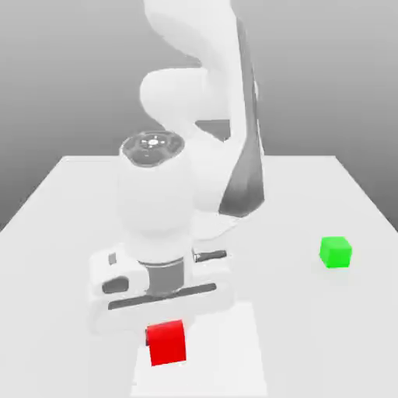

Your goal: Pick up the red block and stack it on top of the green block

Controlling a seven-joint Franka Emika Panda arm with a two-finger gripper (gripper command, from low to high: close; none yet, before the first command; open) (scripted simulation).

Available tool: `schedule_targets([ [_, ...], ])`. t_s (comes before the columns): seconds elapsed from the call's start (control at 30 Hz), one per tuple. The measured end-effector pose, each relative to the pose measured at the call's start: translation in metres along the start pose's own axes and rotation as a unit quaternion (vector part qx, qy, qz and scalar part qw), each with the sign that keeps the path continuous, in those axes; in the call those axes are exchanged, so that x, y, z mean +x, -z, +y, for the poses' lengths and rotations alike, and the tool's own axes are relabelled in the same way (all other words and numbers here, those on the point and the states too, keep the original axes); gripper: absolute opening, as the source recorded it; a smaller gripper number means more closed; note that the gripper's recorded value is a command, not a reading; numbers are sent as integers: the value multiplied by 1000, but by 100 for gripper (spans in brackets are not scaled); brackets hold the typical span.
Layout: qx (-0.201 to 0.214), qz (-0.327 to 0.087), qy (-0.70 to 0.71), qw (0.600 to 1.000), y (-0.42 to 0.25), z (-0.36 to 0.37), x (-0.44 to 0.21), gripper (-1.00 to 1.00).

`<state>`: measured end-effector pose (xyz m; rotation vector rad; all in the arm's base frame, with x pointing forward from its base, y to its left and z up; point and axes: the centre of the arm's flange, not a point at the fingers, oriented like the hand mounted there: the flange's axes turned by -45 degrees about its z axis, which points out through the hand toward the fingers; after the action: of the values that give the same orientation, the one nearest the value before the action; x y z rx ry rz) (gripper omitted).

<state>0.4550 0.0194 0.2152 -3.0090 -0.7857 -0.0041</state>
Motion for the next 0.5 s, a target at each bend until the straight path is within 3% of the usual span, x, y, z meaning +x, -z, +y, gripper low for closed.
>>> schedule_targets([
  [0.1, 12, 2, 136, 991, 5, -78, 13, -100],
  [0.2, 20, 2, 301, 953, 10, -175, 13, -100],
  [0.3, 22, 1, 459, 888, 16, -257, -10, -100],
  [0.5, 11, -7, 678, 735, 21, -352, -76, -100],
])
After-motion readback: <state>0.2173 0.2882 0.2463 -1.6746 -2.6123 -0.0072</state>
